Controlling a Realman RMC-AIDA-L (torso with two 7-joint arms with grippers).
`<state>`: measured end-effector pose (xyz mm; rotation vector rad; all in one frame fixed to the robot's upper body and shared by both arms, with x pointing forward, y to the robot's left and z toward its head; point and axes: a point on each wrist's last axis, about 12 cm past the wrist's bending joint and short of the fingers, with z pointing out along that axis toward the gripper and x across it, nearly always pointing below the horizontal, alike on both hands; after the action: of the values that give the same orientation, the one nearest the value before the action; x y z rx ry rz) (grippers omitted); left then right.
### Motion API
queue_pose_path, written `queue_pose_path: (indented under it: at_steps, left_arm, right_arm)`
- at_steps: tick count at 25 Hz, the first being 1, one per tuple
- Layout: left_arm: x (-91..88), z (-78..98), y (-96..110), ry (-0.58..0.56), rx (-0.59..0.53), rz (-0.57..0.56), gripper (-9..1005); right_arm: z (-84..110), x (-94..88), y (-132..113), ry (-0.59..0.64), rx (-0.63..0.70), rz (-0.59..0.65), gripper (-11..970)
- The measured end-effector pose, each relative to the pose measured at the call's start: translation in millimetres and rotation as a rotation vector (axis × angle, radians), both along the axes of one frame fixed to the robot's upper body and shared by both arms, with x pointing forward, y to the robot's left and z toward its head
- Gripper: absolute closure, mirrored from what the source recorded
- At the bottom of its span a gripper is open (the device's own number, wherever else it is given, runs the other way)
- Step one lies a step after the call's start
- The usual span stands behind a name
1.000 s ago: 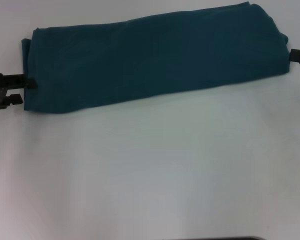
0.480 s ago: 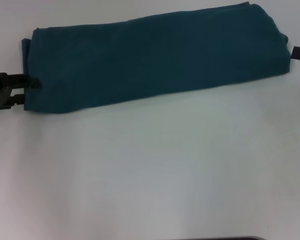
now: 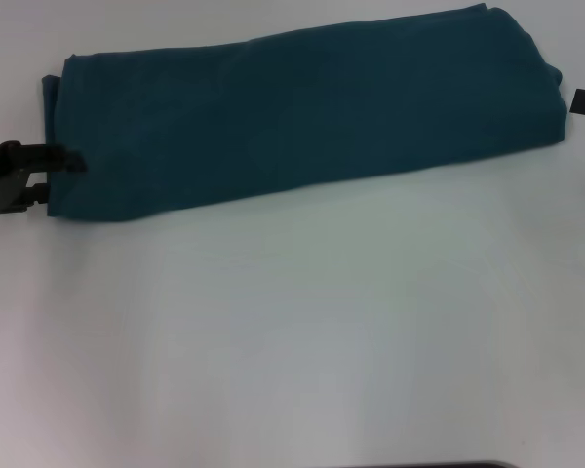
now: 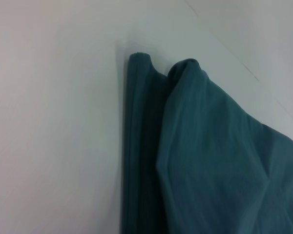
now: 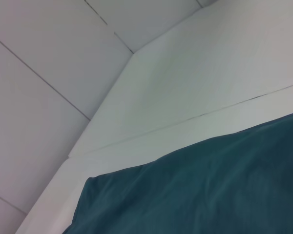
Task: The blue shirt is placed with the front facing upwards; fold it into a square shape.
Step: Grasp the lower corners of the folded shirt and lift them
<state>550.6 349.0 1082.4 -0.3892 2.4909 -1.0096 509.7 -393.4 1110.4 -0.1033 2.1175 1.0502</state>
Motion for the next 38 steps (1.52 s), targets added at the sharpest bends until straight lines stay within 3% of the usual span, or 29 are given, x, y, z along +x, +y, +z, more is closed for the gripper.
queue_pose_path:
  at_steps: [14, 24, 27, 33, 38]
  left_arm:
    - [9.7, -3.4, -16.4, 0.041, 0.066, -0.088, 293]
    - [16.5, 7.2, -27.0, 0.006, 0.111, -0.138, 325]
    - [19.0, 9.7, -29.0, 0.001, 0.118, -0.150, 499]
    - [18.1, 11.5, -26.2, -0.002, 0.112, -0.150, 738]
    - [17.3, 12.2, -23.2, -0.003, 0.113, -0.148, 840]
  right_arm:
    - [0.4, 0.2, 0.0, -0.003, 0.002, -0.001, 40]
    - [2.5, 0.4, -3.7, -0.004, 0.003, -0.012, 41]
    - [5.6, 0.9, -11.6, 0.006, -0.025, -0.017, 41]
    - [17.8, 8.3, -30.3, 0.032, -0.096, -0.037, 42]
    - [20.4, 13.9, -32.6, 0.039, -0.124, -0.044, 42]
